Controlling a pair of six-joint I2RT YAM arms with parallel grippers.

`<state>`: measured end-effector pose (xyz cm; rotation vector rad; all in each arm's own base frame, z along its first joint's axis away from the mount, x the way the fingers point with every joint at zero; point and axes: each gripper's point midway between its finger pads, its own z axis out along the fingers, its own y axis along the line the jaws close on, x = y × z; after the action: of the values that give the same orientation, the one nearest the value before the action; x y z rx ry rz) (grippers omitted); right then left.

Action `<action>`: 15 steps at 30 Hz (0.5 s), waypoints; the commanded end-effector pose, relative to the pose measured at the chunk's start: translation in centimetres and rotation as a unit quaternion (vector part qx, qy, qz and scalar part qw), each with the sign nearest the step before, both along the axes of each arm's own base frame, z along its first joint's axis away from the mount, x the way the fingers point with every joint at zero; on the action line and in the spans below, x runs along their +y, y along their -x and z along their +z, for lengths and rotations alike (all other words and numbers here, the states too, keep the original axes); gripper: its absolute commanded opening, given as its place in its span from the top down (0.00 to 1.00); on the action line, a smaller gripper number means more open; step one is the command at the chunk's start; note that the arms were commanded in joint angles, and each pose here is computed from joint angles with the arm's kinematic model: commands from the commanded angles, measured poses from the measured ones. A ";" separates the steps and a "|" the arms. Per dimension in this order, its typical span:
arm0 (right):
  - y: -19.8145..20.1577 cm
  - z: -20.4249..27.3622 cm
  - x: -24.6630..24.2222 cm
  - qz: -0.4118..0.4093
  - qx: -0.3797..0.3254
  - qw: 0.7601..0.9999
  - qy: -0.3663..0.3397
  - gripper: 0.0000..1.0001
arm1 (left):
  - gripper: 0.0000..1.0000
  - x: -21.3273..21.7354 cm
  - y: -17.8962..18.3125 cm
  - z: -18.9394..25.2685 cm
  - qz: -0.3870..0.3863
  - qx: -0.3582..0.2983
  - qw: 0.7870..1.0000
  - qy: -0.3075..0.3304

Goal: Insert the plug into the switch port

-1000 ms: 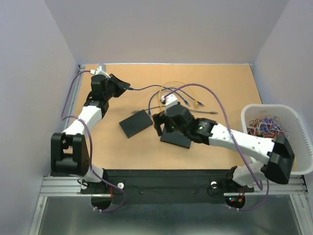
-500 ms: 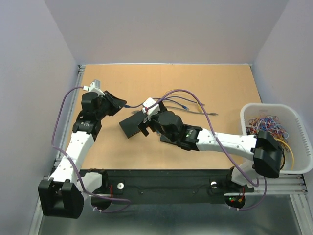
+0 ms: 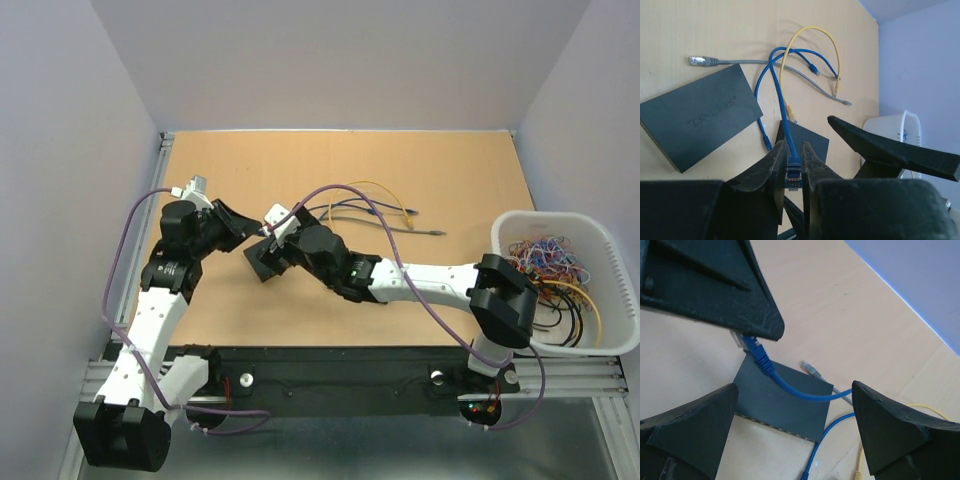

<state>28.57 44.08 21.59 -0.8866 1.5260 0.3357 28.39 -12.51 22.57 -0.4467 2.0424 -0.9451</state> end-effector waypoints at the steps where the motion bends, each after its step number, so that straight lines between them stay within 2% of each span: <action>1: -0.7 5.1 1.6 0.000 -0.048 0.997 -0.067 0.00 | 1.00 -0.8 1.3 2.1 -0.031 -0.025 0.999 0.007; 7: -1.4 4.7 2.5 -0.003 -0.061 0.996 -0.060 0.02 | 1.00 -1.5 2.8 2.0 -0.055 -0.020 0.998 0.024; 10: -1.6 4.4 2.8 -0.002 -0.067 0.996 -0.060 0.26 | 1.00 -1.8 3.3 2.5 -0.065 -0.023 0.997 0.032; 11: -1.6 4.3 2.8 -0.002 -0.067 0.996 -0.059 0.40 | 1.00 -1.8 3.5 2.6 -0.068 -0.021 0.997 0.033; 13: -1.5 4.2 2.7 0.001 -0.068 0.996 -0.059 0.52 | 1.00 -1.7 3.6 3.1 -0.064 -0.027 0.997 0.030; 14: -1.1 4.1 2.5 0.006 -0.066 0.996 -0.061 0.67 | 1.00 -1.6 3.7 3.1 -0.063 -0.025 0.997 0.027; 15: -1.1 4.3 2.3 0.007 -0.067 0.996 -0.063 0.75 | 1.00 -1.5 3.7 3.3 -0.061 -0.029 0.997 0.025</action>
<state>28.69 47.00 22.10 -0.9128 1.4372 0.3575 25.82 -13.60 23.83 -0.3917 2.0492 -1.0430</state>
